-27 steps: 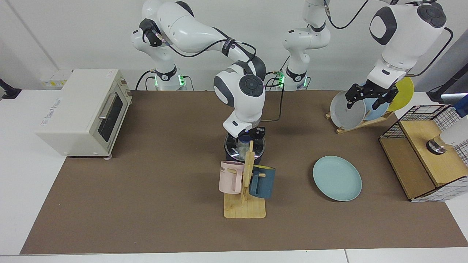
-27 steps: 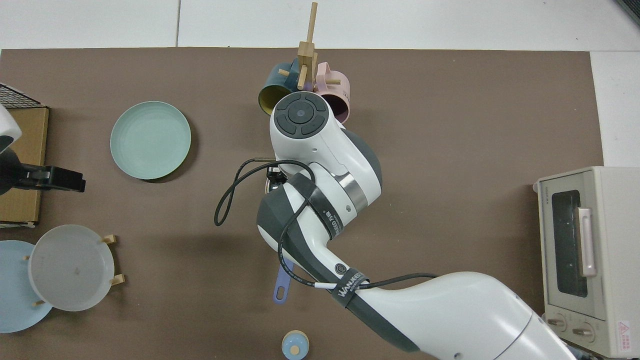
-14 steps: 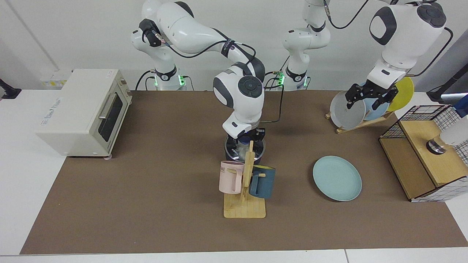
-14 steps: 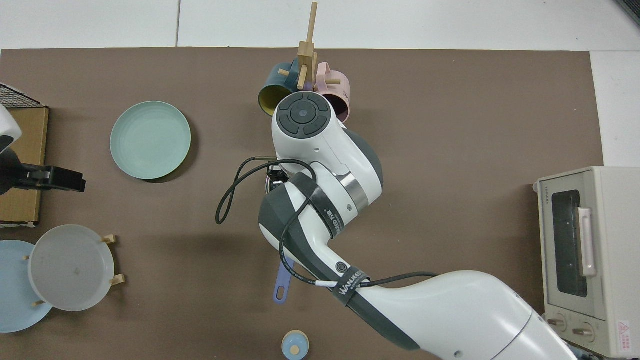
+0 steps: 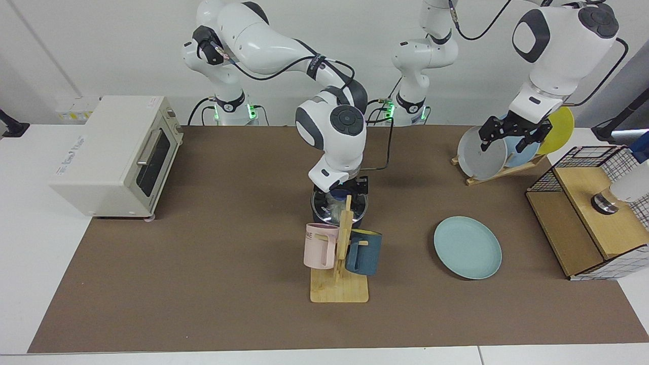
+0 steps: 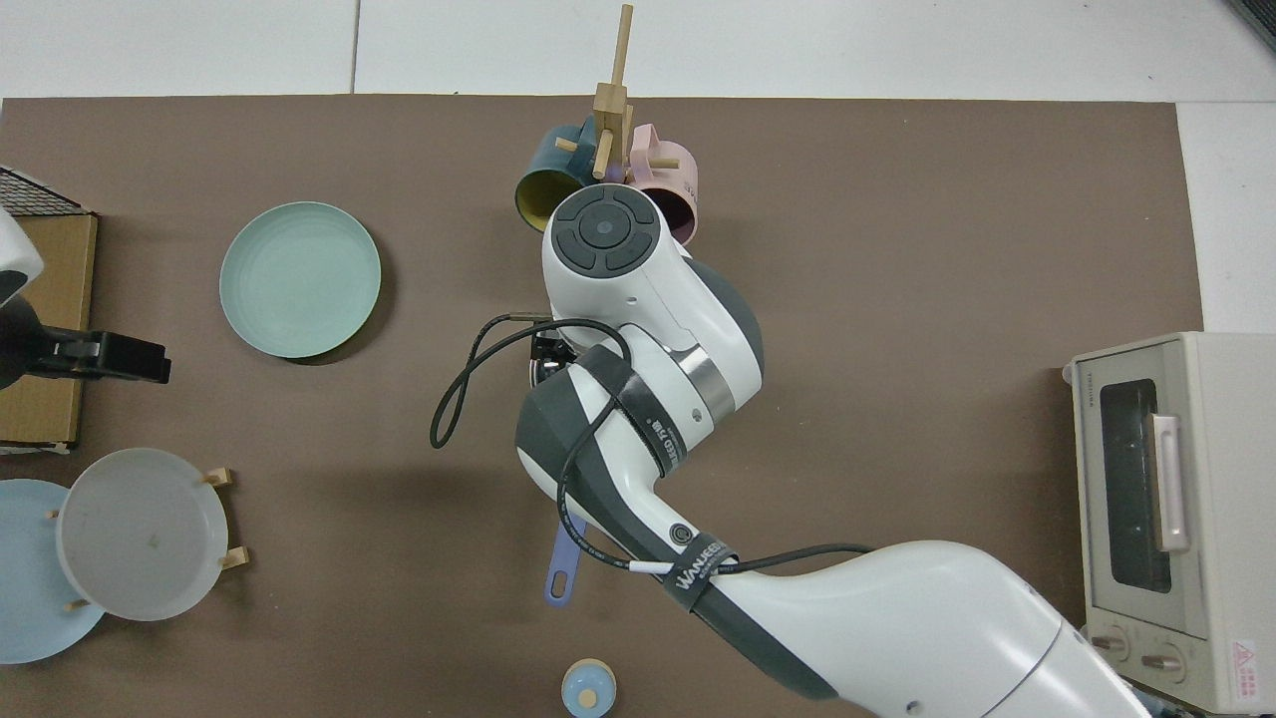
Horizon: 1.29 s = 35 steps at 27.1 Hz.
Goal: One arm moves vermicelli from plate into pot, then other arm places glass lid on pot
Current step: 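Lower the glass lid onto the saucepan with the right gripper, then open the right gripper and lift it away from the lid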
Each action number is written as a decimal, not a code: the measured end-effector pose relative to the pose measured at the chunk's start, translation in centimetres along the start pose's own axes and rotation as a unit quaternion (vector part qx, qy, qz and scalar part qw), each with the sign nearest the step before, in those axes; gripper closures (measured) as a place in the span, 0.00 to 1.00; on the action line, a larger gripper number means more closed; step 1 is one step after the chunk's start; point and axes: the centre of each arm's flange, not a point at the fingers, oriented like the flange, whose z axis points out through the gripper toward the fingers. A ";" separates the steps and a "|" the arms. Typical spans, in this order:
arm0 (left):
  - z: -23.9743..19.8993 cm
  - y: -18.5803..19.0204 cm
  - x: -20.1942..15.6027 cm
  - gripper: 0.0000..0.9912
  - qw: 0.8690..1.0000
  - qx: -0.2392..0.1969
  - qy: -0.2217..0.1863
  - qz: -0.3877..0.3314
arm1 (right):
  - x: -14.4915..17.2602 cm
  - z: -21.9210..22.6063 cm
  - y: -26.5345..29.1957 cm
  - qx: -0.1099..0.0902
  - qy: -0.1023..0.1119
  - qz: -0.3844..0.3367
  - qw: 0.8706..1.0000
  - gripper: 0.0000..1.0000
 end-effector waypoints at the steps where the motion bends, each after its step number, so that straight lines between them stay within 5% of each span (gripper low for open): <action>1: 0.0 0.0 0.0 0.00 1.000 0.000 0.000 0.000 | 0.0 -0.1 0.0 0.000 0.000 -0.001 1.000 0.00; 16: 0.0 0.0 0.0 0.00 1.000 0.000 0.000 0.000 | -1.5 -5.5 1.6 -0.011 0.003 -0.024 1.000 0.00; 20: 0.0 0.0 0.0 0.00 1.000 0.000 0.000 0.000 | -1.0 -8.2 3.5 0.000 0.015 -0.021 1.000 0.00; 27: 0.0 0.0 0.0 0.00 1.000 0.000 0.000 0.000 | 3.1 -13.2 12.2 0.029 0.034 -0.039 0.998 0.00; 35: 0.0 0.0 0.0 0.00 1.000 0.000 0.000 0.000 | 7.0 -15.7 24.0 0.011 0.039 -0.066 0.997 0.00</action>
